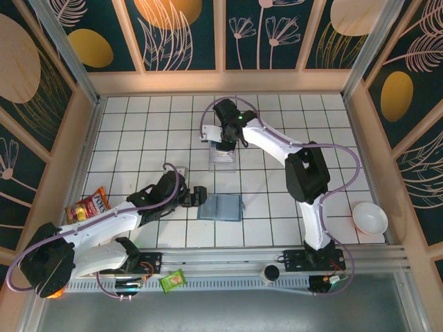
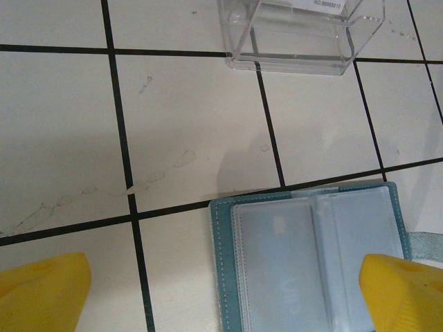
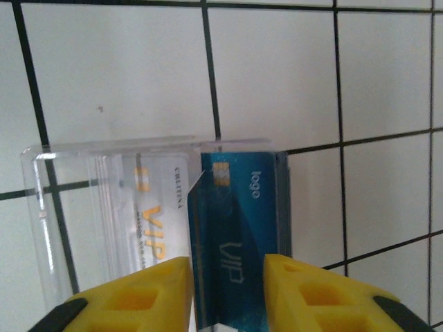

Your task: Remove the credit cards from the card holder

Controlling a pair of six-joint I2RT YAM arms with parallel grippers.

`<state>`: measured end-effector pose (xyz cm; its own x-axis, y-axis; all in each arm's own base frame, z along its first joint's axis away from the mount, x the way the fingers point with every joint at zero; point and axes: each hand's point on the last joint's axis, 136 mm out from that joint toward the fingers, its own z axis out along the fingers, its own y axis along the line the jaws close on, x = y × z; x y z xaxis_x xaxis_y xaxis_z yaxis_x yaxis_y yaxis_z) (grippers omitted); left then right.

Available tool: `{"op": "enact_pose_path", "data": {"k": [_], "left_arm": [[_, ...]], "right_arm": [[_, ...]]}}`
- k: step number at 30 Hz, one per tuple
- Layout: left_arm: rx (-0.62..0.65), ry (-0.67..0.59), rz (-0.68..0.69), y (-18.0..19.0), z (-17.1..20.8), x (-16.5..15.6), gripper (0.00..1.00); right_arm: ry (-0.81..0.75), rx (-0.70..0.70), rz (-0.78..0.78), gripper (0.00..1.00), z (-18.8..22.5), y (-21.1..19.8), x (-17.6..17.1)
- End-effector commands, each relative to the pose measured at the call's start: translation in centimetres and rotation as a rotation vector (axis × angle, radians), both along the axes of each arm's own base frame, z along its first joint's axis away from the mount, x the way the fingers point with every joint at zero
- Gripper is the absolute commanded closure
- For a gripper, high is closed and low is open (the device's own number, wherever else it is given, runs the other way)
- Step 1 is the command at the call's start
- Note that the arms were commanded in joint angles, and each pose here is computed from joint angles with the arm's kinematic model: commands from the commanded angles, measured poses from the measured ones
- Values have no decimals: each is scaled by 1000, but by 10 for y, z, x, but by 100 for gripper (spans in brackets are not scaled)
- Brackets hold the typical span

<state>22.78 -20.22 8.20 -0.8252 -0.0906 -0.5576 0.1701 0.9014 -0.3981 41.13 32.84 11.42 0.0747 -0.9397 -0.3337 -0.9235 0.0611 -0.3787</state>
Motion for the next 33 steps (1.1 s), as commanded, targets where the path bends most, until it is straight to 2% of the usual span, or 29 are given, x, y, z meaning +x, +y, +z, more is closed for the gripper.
{"op": "enact_pose_path", "data": {"k": [1,9,13,15,19,22,27,33], "left_arm": [[-14,1,0,2,2,-1,1],[-50,-24,19,4,9,-2,1],[-69,-45,39,8,12,-2,1],[-72,-59,53,10,14,-1,1],[-85,-72,84,13,15,2,1],[-98,-87,104,16,16,2,1],[-116,-104,135,22,14,1,1],[-138,-107,164,31,6,-5,1]], "right_arm": [[-83,103,-51,63,29,15,20],[-171,372,-168,59,106,34,38],[-160,574,-320,59,145,34,42],[-121,704,-422,60,163,31,41],[22,904,-593,59,174,22,26],[194,967,-696,58,154,17,2],[410,923,-823,58,95,5,-52],[465,676,-871,58,10,-1,-137]]}}
